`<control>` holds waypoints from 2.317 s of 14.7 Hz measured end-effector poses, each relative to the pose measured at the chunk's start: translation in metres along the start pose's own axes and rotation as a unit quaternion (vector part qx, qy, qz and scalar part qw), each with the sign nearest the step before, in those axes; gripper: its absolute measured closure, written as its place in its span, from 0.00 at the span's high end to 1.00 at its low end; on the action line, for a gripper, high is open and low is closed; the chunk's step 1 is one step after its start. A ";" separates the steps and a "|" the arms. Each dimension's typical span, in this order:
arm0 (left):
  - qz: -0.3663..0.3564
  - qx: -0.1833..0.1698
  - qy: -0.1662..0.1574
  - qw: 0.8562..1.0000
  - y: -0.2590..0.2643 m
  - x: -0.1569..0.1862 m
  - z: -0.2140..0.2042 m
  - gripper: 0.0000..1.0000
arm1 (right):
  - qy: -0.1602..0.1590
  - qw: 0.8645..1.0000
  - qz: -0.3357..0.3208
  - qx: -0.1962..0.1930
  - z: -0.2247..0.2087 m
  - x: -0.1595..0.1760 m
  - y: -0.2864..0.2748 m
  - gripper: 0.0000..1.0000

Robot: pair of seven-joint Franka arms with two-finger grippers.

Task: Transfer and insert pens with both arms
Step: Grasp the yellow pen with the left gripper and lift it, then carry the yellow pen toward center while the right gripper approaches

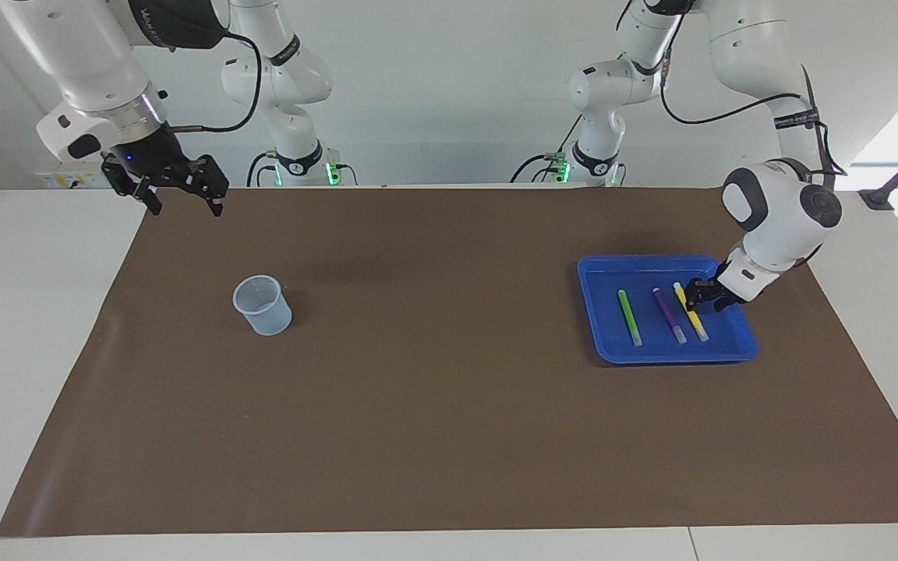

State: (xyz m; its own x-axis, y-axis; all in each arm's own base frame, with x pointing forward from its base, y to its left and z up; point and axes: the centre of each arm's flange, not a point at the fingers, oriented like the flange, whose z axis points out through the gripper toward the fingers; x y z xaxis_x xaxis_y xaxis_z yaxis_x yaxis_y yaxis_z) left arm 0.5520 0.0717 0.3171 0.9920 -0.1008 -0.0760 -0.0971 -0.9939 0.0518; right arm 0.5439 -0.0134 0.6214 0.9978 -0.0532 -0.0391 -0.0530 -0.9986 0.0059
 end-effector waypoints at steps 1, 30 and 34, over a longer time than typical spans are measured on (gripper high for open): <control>-0.004 0.000 -0.001 1.000 0.000 0.000 0.002 0.66 | 0.000 1.000 0.000 0.000 0.000 0.000 0.000 1.00; -0.171 -0.032 -0.072 0.982 0.082 0.023 -0.136 0.16 | -0.001 1.000 0.021 0.001 0.000 0.000 0.023 1.00; -0.350 -0.117 -0.097 0.924 0.155 0.010 -0.191 0.16 | -0.001 1.000 0.020 0.001 0.000 0.000 0.022 1.00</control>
State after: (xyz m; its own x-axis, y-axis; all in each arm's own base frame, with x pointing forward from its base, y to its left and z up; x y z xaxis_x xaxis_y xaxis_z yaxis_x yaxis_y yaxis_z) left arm 0.5626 -0.0752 0.5148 0.7705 0.5342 -0.3478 0.6051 -0.7845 0.1354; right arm 0.5427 -0.0352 0.6212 0.9948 -0.0931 -0.0409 -0.0930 -0.9957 0.0059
